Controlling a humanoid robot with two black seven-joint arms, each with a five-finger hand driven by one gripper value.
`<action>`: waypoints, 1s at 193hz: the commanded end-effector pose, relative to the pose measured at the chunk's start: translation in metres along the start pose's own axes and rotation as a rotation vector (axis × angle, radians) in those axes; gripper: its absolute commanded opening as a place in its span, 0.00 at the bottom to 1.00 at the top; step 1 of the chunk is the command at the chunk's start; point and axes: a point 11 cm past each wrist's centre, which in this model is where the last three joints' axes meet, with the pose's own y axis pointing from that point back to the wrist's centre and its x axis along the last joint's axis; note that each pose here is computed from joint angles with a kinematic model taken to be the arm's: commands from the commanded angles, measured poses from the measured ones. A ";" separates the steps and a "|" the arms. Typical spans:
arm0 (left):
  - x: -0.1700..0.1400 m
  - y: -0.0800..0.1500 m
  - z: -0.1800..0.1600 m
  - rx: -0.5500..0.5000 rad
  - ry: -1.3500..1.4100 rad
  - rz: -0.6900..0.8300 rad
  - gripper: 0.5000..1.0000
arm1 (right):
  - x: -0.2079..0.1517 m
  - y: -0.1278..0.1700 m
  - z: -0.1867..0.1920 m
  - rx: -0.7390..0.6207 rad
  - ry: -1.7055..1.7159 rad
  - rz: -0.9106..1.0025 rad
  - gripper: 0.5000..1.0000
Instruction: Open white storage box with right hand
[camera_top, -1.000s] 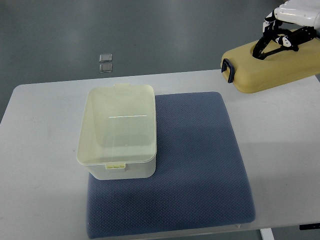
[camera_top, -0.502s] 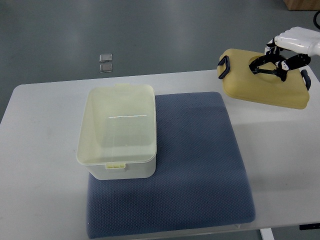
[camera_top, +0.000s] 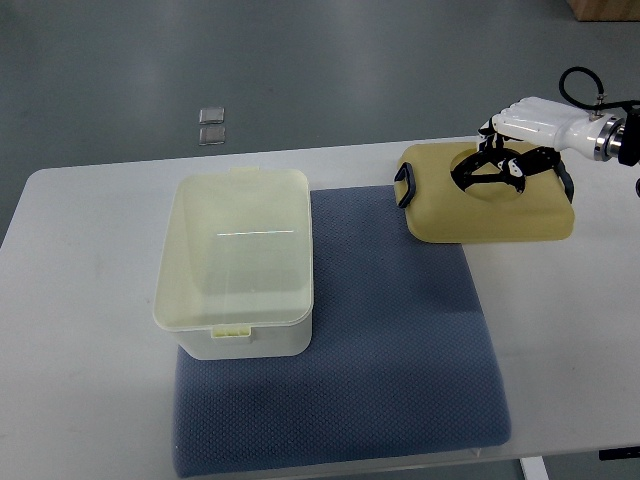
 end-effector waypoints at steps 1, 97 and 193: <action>0.000 0.000 0.000 0.000 0.000 0.000 1.00 | -0.003 -0.012 -0.014 0.036 -0.005 -0.003 0.00; 0.000 0.000 0.000 0.000 0.000 0.000 1.00 | -0.022 -0.056 -0.079 0.202 -0.045 -0.009 0.62; 0.000 0.000 0.000 0.000 0.000 0.000 1.00 | -0.001 -0.066 -0.100 0.266 -0.062 -0.078 0.86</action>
